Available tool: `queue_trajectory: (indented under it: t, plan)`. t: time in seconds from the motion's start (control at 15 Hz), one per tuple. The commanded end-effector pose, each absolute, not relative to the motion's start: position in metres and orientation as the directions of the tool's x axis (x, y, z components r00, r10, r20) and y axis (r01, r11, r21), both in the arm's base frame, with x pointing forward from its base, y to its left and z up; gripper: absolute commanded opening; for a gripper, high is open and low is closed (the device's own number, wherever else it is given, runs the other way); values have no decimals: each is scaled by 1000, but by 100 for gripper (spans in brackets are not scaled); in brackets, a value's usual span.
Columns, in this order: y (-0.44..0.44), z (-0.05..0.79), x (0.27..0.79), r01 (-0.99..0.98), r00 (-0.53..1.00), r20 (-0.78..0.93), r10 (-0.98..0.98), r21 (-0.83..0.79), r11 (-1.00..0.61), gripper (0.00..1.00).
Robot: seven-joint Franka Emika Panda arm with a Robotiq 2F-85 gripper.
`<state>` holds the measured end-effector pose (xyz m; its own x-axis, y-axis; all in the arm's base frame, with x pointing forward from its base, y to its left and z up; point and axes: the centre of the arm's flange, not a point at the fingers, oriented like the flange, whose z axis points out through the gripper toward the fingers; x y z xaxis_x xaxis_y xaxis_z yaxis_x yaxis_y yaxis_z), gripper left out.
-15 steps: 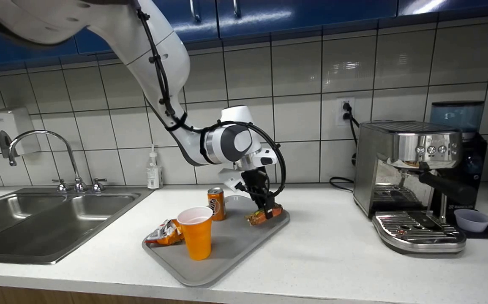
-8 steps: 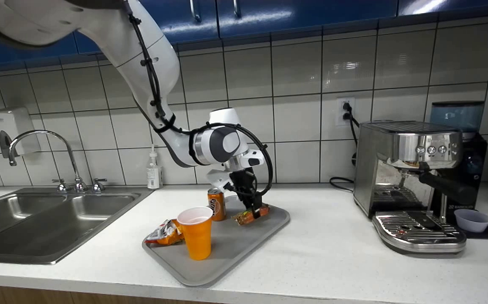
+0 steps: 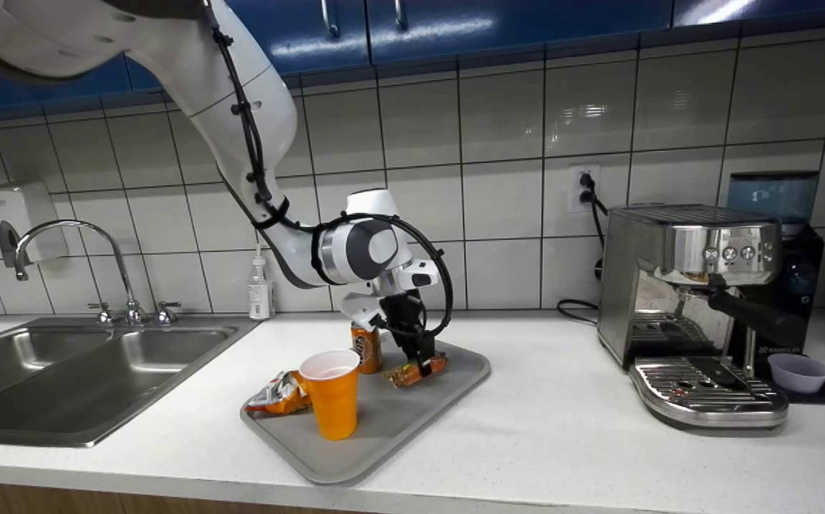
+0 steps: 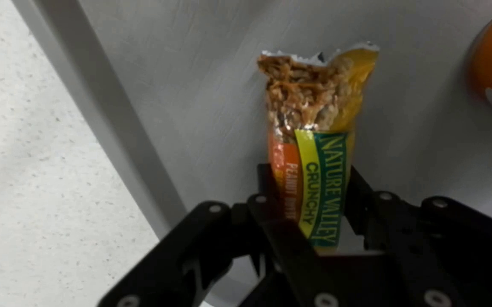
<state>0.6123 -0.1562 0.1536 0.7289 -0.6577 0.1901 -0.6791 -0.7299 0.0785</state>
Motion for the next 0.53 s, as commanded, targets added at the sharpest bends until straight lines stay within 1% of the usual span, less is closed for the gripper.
queue_trajectory:
  t: [0.0,0.07,0.27,0.33,0.47]
  plan:
    - [-152,161,605,-680,728,197,-657,81,-729,68]
    - [-152,162,604,-680,727,197,-658,79,-729,73]
    - [-152,166,603,-681,725,201,-658,72,-729,96]
    - [-152,169,602,-680,725,206,-657,69,-730,99]
    - [-152,173,601,-679,725,216,-654,64,-731,100]
